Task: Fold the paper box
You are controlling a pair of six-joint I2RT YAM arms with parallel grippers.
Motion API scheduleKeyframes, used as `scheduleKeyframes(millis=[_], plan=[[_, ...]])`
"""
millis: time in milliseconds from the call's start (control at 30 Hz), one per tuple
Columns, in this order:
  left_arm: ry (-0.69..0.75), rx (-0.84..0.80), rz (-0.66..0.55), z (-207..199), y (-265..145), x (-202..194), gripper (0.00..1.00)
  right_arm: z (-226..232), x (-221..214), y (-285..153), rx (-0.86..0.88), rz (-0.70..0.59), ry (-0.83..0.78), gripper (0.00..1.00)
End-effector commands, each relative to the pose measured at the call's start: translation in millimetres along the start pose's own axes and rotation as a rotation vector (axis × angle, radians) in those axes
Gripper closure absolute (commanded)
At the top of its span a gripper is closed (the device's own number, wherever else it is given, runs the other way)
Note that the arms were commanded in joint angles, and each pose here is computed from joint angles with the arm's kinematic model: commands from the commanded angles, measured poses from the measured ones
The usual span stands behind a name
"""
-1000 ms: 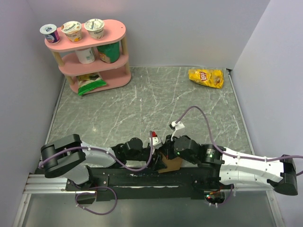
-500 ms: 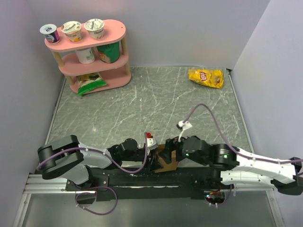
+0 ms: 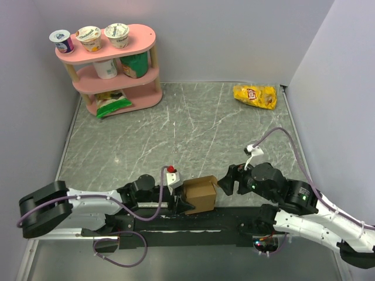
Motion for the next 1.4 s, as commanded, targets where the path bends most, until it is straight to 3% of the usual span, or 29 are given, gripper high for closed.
scheduleKeyframes(millis=[0, 333, 433, 467, 500, 867, 1200, 1367], plan=[[0.027, -0.029, -0.033, -7.1, -7.3, 11.5, 0.59, 3.0, -10.6, 7.7, 0.039, 0.080, -0.061, 0.15], [0.042, -0.022, -0.036, -9.3, -14.6, 16.7, 0.59, 33.6, -0.1, 23.8, 0.161, 0.081, -0.147, 0.30], [0.047, -0.008, -0.038, -7.8, -15.2, 18.2, 0.59, 37.8, -4.3, 31.1, 0.166, 0.121, -0.157, 0.45], [0.047, -0.005, -0.035, -7.4, -15.4, 17.3, 0.59, 40.3, -4.3, 31.1, 0.172, 0.129, -0.154, 0.59], [0.046, -0.003, -0.033, -7.2, -15.5, 16.7, 0.59, 40.9, -5.1, 32.1, 0.170, 0.138, -0.155, 0.63], [0.051, 0.073, 0.066, 4.2, -8.0, 4.2, 0.61, 49.9, -1.5, 34.8, 0.160, 0.160, -0.117, 0.81], [0.046, 0.092, 0.045, 2.7, -8.9, 4.7, 0.61, 48.5, -9.7, 42.8, 0.145, 0.193, -0.095, 0.84], [0.032, 0.028, 0.008, -7.1, -12.3, 3.3, 0.61, 36.0, 4.4, 25.5, 0.081, 0.115, -0.106, 0.65]])
Point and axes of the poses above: each gripper's point midway between its finger pads, its own y axis out along the fingers, its own z axis along the line the jaws close on, x = y × z, the point moved 5 cm from there along -y, back along the fingers, and after that the axes turned 10 degrees about y, right-handed, at the moved point
